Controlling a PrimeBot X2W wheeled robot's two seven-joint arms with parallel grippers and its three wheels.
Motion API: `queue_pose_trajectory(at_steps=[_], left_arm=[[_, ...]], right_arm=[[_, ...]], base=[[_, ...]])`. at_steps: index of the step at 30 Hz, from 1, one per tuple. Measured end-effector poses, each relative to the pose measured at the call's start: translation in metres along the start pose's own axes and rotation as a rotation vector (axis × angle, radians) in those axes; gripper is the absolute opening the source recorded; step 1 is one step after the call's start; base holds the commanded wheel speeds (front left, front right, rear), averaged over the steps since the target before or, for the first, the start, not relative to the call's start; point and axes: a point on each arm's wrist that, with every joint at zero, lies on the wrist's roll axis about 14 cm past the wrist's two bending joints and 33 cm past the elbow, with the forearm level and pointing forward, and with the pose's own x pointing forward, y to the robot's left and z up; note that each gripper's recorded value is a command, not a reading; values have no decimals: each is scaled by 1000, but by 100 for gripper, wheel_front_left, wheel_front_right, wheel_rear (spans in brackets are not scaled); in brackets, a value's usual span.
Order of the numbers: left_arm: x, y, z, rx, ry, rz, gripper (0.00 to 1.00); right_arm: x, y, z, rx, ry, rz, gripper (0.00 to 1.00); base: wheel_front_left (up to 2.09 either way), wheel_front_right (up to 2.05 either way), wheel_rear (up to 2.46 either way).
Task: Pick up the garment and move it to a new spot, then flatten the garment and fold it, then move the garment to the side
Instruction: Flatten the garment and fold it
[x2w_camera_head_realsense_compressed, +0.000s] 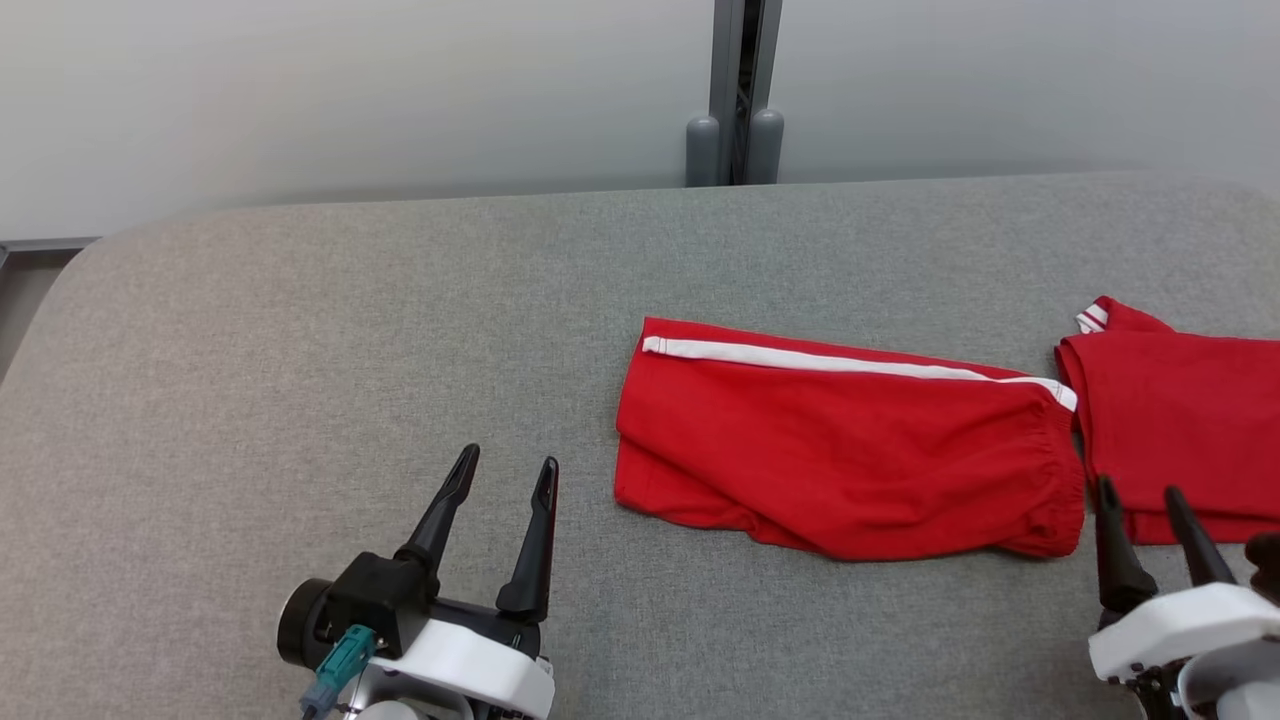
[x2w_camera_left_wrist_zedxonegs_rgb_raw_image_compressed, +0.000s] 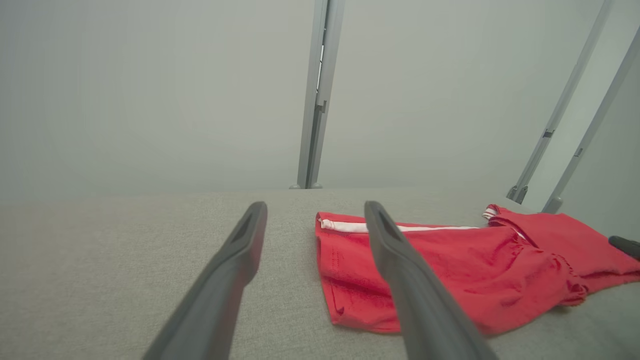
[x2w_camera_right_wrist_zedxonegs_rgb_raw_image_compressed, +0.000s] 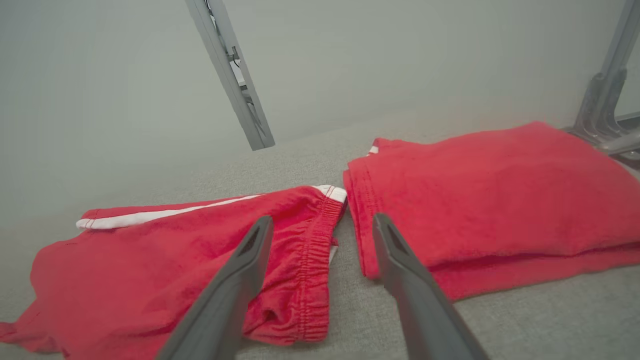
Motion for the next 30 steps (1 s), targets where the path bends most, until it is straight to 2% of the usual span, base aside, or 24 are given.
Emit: queue_pose_trajectory(at_steps=[4,9,15,21,30], left_arm=[[1,1,-7,0,20,-1,100],[4,3,-14,3,40,-5,100],[4,9,-19,10,58,5,100],[5,14,-23,12,67,16,100],[5,17,-27,13,81,18,100]], right_arm=[[10,0,-17,57,98,0,100],[25,-4,-35,220,242,-29,100],[35,17,-54,349,380,25,100],[30,9,-72,390,440,-9,100],[34,8,-80,464,456,-43,100]], base=[[0,0,0],[0,0,0],[0,0,0],[0,0,0],[0,0,0]])
